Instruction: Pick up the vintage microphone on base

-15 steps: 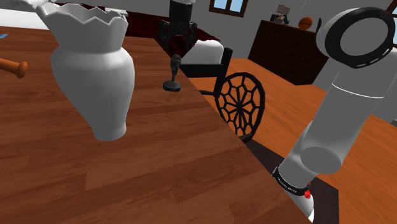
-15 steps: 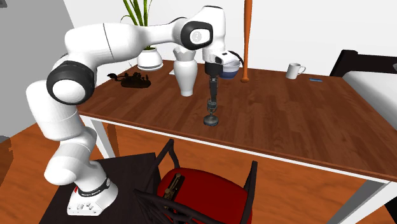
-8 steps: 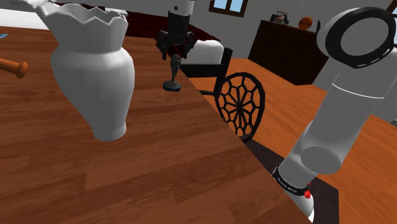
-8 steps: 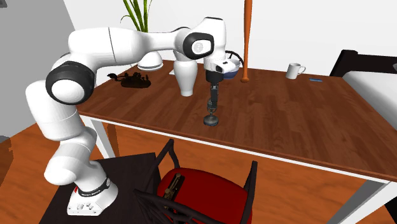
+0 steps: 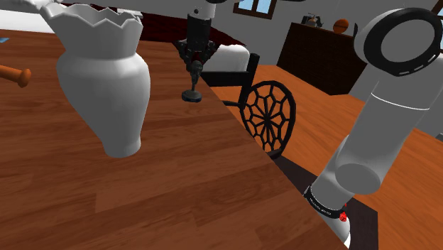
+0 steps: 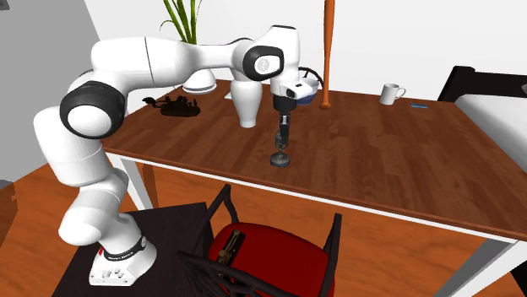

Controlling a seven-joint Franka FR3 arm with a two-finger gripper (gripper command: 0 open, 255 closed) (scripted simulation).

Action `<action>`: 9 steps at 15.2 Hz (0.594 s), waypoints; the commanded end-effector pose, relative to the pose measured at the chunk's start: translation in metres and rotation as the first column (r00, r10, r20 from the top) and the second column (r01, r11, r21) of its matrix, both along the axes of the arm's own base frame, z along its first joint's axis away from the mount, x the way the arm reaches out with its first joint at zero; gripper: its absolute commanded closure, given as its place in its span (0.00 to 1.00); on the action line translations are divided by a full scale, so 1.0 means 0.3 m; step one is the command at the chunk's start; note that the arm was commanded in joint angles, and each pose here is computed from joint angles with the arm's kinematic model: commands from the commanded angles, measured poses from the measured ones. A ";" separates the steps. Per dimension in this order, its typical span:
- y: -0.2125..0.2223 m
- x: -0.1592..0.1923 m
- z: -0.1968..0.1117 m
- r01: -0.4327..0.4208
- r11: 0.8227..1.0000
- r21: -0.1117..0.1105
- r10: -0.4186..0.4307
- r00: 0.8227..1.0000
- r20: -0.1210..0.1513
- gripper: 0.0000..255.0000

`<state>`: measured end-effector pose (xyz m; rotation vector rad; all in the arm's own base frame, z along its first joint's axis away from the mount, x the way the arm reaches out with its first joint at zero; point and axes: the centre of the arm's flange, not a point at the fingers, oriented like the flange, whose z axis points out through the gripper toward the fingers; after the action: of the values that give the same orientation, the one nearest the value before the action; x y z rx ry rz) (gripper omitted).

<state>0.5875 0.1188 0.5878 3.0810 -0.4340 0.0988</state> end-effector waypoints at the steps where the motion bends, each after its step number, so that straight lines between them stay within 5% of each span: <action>1: -0.001 0.001 -0.003 0.001 1.000 -0.001 -0.001 1.000 -0.002 1.00; 9: -0.001 0.001 0.087 0.001 1.000 -0.001 -0.001 1.000 -0.002 1.00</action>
<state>0.5877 0.1188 0.6086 3.0801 -0.4345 0.0961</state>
